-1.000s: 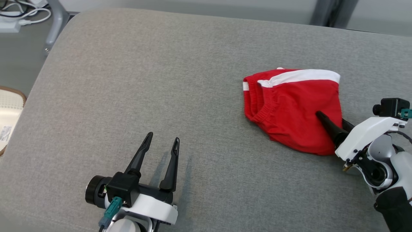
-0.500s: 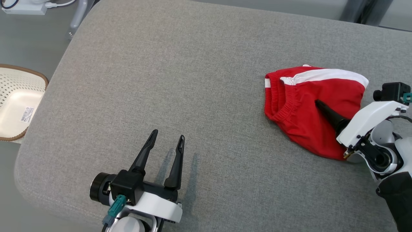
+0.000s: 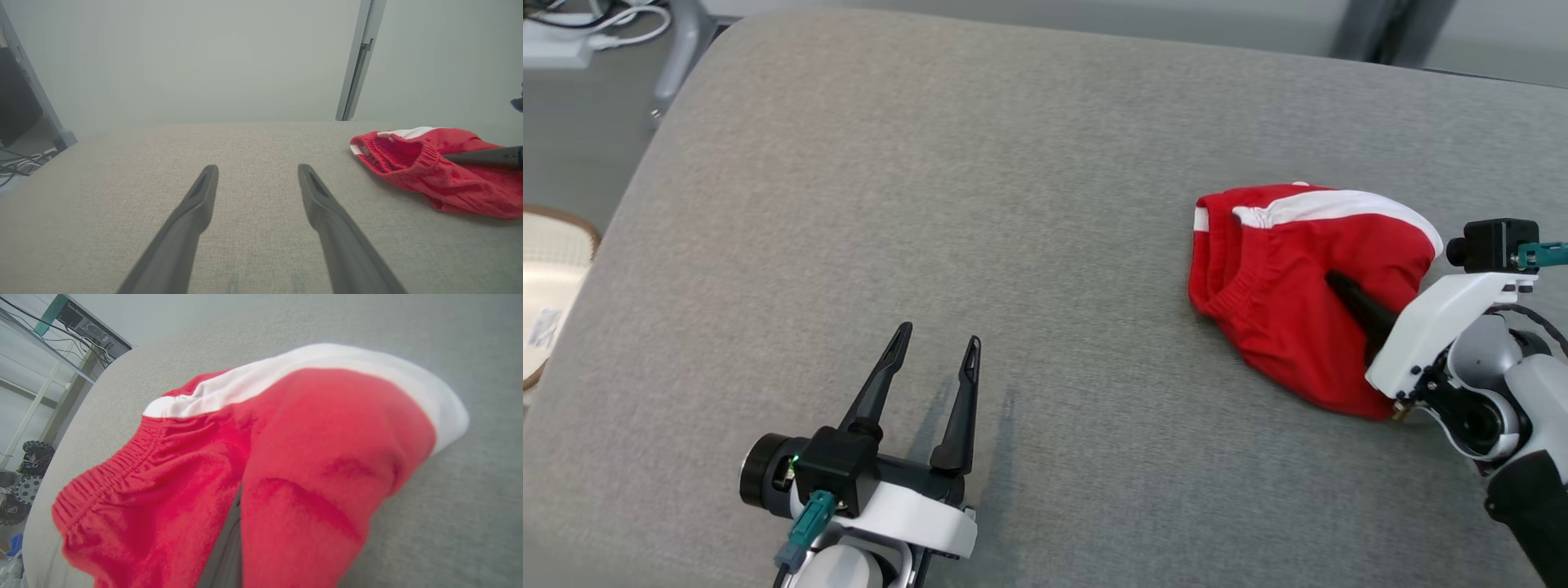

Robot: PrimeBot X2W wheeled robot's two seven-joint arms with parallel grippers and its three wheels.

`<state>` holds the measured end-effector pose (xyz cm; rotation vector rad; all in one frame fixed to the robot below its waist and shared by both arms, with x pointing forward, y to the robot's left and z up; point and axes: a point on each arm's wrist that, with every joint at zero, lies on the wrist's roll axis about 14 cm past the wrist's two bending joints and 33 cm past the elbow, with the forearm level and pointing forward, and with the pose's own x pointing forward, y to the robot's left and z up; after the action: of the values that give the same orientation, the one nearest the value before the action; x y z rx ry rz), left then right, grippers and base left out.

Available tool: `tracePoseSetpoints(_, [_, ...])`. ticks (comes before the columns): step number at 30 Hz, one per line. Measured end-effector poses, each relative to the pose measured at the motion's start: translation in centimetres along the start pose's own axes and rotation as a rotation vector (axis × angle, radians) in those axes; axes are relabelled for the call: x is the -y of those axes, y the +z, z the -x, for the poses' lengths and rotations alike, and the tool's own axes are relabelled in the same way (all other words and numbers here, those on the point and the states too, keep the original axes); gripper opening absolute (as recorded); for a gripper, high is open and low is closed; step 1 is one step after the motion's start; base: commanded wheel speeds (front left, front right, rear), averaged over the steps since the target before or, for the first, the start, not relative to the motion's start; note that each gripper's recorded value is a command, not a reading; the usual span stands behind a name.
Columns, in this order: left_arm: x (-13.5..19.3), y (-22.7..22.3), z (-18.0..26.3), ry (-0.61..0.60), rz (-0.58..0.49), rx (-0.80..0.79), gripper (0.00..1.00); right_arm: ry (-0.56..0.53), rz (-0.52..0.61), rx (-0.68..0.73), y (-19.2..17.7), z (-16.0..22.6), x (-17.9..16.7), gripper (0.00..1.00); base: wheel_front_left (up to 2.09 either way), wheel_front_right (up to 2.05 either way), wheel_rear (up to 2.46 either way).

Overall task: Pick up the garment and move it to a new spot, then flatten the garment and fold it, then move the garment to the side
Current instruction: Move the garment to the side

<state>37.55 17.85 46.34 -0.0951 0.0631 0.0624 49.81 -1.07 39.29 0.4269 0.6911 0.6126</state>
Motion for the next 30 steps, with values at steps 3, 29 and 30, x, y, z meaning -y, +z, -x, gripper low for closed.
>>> tracePoseSetpoints(3, [1.1,0.3,-0.4,-0.038,0.007,0.012,1.0,-0.032,0.077,0.0,0.5,1.9,1.2,0.0,0.0,0.0,0.0])
tracePoseSetpoints(29, [21.4,-1.4,-8.8,-0.681,0.063,0.081,1.0,-0.668,0.383,0.052,9.1,26.0,21.5,0.0,0.0,0.0,0.0])
tracePoseSetpoints(30, [21.7,-2.0,-8.9,-0.69,0.068,0.068,1.0,-0.678,0.389,0.037,8.8,25.9,22.0,0.0,0.0,0.0,0.0])
